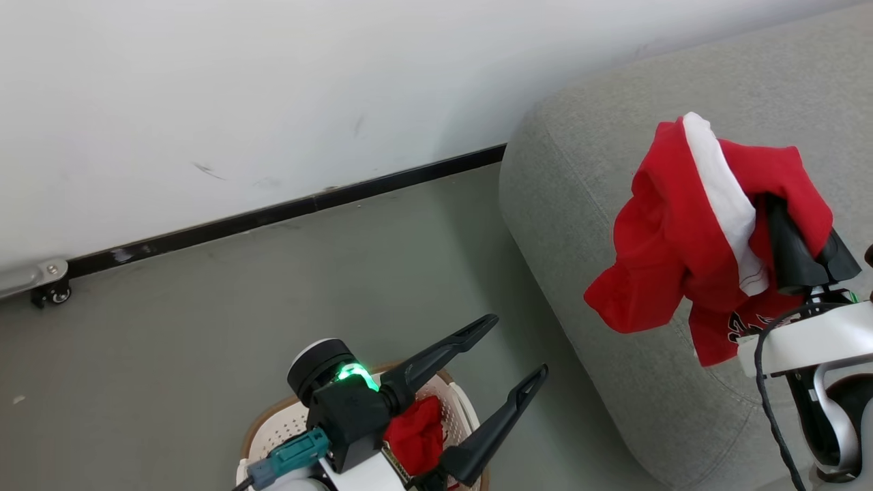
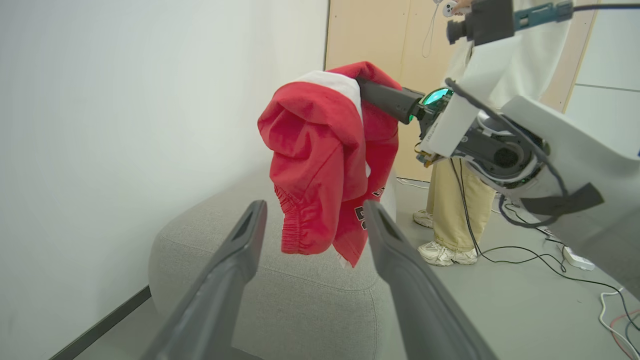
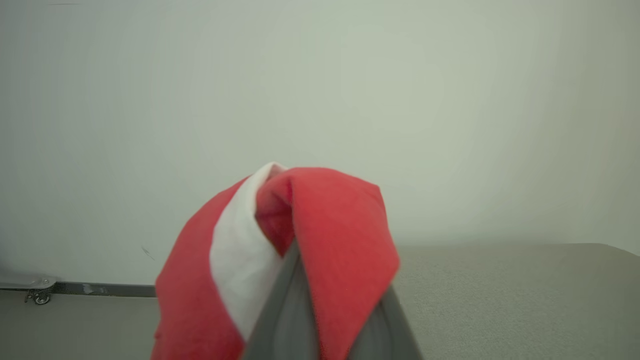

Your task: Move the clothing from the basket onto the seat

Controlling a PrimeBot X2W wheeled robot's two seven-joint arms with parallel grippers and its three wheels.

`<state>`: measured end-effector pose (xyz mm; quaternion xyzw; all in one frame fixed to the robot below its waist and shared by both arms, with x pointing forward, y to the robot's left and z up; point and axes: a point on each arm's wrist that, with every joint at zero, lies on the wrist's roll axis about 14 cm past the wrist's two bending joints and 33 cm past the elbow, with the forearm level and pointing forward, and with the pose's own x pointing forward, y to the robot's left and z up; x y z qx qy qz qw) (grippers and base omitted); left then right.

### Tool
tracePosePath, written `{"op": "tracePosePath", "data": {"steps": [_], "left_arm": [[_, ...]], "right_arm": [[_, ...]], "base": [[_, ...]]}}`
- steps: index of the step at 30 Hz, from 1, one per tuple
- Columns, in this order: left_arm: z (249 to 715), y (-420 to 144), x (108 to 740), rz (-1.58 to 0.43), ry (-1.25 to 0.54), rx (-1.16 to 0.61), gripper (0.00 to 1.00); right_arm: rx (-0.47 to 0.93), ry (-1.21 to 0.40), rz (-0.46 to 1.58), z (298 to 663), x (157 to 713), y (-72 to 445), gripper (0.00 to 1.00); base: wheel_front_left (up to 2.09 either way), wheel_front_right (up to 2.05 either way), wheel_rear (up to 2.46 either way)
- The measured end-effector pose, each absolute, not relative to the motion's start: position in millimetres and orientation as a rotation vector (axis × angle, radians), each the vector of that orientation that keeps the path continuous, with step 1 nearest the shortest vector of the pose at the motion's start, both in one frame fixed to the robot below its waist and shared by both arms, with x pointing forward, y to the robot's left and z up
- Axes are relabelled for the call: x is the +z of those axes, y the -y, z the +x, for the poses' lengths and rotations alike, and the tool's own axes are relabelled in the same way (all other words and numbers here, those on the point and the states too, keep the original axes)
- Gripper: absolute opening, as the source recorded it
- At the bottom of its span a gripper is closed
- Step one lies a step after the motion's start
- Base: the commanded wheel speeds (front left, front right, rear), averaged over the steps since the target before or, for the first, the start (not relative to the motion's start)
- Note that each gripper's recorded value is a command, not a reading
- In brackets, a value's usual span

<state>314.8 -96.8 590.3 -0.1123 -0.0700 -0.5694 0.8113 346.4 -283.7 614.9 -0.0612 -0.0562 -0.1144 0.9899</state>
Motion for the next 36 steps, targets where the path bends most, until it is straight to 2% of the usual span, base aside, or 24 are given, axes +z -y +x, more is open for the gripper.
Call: {"op": "tracePosePath", "data": {"steps": [20, 36], "left_arm": [[297.4, 125.7, 584.9, -0.257, 0.142, -1.335, 1.00], [297.3, 138.3, 577.1, -0.247, 0.128, -1.380, 1.00]], "right_arm": [[-0.356, 0.092, -0.119, 308.2, 612.5, 315.7, 0.00], [-0.383, 0.078, -0.123, 296.0, 610.0, 320.6, 0.00]], "base": [[0.00, 0.00, 0.00], [0.00, 0.00, 0.00]]}}
